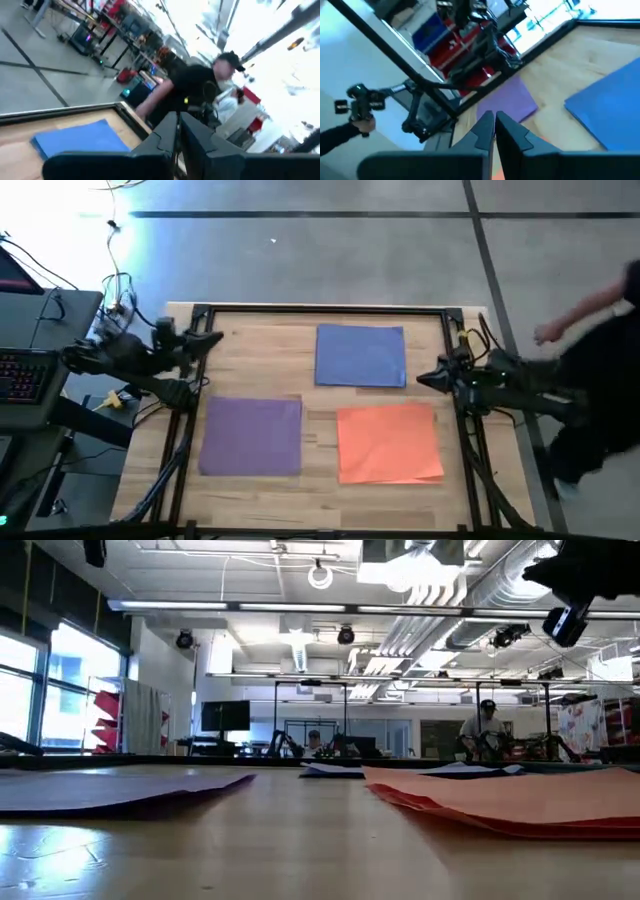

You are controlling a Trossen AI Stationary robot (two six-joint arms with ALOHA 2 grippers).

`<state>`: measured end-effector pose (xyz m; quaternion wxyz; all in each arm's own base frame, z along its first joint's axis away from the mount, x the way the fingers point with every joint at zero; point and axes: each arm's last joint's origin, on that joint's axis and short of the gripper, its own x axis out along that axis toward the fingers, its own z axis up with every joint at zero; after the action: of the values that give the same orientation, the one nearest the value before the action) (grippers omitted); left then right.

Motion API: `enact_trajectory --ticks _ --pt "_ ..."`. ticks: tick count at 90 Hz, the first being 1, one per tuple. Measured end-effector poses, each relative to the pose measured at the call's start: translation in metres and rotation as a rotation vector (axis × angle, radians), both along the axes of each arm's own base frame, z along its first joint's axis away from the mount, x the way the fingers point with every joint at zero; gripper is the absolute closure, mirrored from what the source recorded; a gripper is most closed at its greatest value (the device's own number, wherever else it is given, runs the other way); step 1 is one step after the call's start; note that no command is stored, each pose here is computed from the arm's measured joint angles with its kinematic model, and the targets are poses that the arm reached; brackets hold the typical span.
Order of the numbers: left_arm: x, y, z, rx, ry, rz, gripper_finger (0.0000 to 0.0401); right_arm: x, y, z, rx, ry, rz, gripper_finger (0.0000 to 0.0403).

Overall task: Organize paper
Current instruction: Return to Home Position

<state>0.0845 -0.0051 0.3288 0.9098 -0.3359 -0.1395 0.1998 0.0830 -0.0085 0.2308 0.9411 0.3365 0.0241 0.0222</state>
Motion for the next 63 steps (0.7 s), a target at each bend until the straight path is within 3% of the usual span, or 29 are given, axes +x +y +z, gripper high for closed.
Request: enact_trajectory --ticks 17,27,47,63 --pt "0.021 -0.006 -0.061 -0.077 -0.072 0.041 0.0401 0.014 -0.005 -0.030 0.049 -0.173 0.037 0.0403" --pt "0.025 -0.007 -0.089 -0.078 -0.115 0.043 0.0401 0.017 -0.009 -0.046 0.058 -0.190 0.021 0.0403" --pt "0.023 -0.007 -0.128 0.083 -0.127 -0.008 0.0401 0.017 -0.016 -0.051 -0.170 -0.136 -0.098 0.0403" --pt "0.025 -0.009 -0.127 0.263 -0.100 -0.145 0.0401 0.017 -0.020 -0.060 -0.277 -0.027 -0.216 0.0403"
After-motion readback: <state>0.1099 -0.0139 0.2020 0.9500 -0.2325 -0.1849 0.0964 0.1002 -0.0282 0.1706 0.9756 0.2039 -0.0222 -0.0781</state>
